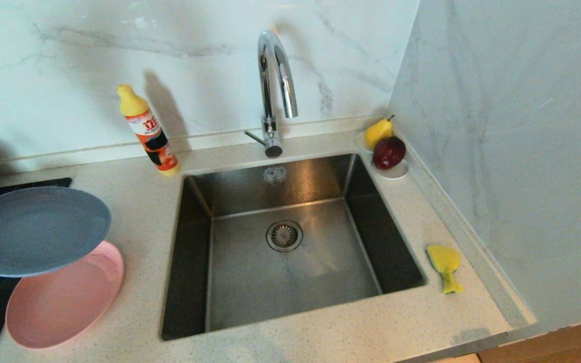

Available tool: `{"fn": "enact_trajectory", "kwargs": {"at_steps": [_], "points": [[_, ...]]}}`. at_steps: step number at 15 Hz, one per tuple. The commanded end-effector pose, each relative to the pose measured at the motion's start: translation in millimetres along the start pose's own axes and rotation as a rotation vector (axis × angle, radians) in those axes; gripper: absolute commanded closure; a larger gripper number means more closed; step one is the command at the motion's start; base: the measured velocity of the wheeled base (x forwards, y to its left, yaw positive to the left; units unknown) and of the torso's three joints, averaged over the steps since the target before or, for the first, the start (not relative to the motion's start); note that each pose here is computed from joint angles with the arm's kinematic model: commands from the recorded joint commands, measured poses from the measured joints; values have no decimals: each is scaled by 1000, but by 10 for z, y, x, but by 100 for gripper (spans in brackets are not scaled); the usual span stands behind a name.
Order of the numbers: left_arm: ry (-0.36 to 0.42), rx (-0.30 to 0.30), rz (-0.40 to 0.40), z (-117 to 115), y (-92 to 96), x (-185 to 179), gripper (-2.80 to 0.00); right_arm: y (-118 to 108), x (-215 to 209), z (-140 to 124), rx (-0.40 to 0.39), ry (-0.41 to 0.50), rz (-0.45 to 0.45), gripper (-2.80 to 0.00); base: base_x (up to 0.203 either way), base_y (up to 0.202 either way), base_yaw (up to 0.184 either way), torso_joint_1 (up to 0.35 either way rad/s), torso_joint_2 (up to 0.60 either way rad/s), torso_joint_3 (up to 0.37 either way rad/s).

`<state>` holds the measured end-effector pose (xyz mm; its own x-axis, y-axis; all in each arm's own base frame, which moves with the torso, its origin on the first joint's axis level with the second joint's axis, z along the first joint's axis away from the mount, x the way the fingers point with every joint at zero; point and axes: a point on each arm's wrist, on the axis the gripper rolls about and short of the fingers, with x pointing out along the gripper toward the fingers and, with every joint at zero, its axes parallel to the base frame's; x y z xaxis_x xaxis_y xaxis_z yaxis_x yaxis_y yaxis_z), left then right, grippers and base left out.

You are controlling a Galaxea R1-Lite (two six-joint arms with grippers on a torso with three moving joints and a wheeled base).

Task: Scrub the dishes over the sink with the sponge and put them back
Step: Place the plate on the plate

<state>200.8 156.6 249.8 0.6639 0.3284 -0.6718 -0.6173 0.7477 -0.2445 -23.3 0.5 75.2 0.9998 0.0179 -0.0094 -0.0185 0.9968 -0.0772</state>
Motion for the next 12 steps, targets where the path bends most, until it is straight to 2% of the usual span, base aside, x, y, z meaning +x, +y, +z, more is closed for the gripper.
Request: {"fn": "enact_trajectory", "kwargs": {"at_steps": [1,5,8,12], "points": [[-4,-4,6,-150,21,-159,0,0,1,0,-1,1,1,0,0,0,0,0,0,0],[61,-25,34,-427,99,-221,0,0,1,0,-1,1,1,0,0,0,0,0,0,0],[113,-1,47,-598,151,-193,0,0,1,0,-1,1,1,0,0,0,0,0,0,0],[176,-8,85,-753,215,-100,0,0,1,1,-2,0,1,0,0,0,0,0,0,0]]}}
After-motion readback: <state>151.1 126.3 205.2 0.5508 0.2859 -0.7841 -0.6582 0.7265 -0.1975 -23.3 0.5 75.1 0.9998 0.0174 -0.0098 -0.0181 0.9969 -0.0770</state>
